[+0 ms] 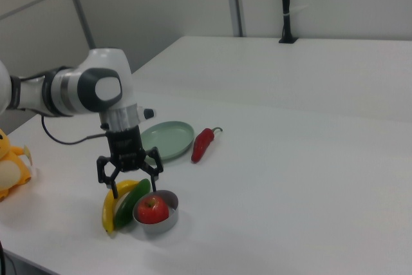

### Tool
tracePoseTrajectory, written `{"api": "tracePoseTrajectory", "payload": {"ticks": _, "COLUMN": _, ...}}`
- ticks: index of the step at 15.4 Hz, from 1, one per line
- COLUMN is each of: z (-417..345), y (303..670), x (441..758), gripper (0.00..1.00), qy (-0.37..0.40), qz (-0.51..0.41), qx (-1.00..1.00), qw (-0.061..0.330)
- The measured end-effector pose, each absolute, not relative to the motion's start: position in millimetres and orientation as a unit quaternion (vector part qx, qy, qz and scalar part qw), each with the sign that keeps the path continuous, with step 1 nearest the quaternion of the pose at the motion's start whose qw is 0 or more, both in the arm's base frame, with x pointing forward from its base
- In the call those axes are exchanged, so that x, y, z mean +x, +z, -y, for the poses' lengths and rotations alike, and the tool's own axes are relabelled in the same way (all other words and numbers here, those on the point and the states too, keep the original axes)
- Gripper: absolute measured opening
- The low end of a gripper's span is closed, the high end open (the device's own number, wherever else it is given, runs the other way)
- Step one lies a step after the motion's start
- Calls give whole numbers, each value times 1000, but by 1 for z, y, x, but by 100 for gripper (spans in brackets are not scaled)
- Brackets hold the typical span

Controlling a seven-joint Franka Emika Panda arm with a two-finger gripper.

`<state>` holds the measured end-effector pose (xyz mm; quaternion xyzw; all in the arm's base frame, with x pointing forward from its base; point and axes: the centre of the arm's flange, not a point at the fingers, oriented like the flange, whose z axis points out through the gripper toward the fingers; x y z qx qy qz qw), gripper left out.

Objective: Red apple placed in the center of the desktop
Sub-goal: 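Lower the gripper over the red apple in the grey bowl, then close the gripper around the red apple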

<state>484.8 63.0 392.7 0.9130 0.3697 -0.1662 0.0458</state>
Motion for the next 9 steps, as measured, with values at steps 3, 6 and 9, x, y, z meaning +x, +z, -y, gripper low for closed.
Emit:
{"api": "tracePoseTrajectory", "payload": {"ticks": 3, "z": -62, "y": 367, "x": 480, "gripper": 100, "qy": -137, "qz": -387, "qx": 910, "qw": 64}}
{"api": "tracePoseTrajectory", "payload": {"ticks": 6, "z": -62, "y": 348, "x": 476, "gripper": 100, "qy": -112, "qz": -405, "qx": 904, "qw": 81}}
{"api": "tracePoseTrajectory", "payload": {"ticks": 9, "z": -62, "y": 341, "x": 474, "gripper": 100, "qy": -107, "qz": -415, "qx": 899, "qw": 90}}
